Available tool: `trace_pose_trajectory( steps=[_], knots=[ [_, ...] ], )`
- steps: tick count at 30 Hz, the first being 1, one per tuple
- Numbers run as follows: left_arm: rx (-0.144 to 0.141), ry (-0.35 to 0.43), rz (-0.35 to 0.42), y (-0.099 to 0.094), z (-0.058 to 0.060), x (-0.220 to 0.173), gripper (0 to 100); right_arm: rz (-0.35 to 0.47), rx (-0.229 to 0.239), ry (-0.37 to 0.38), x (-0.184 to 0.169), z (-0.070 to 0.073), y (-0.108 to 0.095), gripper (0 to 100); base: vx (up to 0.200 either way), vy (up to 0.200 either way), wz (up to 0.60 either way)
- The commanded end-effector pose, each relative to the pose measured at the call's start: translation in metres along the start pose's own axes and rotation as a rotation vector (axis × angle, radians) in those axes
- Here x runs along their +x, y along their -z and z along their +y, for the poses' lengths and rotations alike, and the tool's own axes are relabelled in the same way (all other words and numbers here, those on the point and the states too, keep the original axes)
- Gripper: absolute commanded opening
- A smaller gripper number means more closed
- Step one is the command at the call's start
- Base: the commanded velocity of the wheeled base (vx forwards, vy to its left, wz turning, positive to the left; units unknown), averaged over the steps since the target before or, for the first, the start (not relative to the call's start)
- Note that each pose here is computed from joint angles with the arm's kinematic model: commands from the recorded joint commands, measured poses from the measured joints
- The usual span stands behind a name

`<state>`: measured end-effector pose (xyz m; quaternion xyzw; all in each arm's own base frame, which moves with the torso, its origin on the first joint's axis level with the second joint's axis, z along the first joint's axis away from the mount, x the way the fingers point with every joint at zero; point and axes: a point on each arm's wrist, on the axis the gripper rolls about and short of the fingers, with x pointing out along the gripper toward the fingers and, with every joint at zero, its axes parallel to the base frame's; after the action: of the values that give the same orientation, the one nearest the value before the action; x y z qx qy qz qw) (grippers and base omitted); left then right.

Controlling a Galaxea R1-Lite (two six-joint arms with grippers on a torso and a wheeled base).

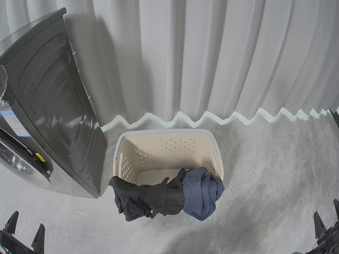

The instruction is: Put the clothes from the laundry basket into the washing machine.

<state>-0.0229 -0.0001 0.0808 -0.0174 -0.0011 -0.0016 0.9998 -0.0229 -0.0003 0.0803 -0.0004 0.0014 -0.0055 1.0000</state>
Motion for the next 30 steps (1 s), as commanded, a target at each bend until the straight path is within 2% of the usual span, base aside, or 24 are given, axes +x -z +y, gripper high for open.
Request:
trace_pose_trajectory(
  steps=[1, 10, 30],
  knots=[
    [-0.002, 0.000, 0.001, 0.0047, 0.0002, 0.0001, 100, 0.000, -0.001, 0.000, 0.0000, 0.0000, 0.0049, 100, 0.000, 0.000, 0.00],
    [0.000, 0.003, 0.001, 0.0047, 0.0002, 0.0001, 100, 0.000, -0.001, 0.000, 0.0000, 0.0000, 0.0049, 100, 0.000, 0.000, 0.00],
    [0.000, 0.003, 0.001, 0.0047, 0.0002, 0.0001, 100, 0.000, -0.001, 0.000, 0.0000, 0.0000, 0.0049, 100, 0.000, 0.200, 0.00]
  ],
)
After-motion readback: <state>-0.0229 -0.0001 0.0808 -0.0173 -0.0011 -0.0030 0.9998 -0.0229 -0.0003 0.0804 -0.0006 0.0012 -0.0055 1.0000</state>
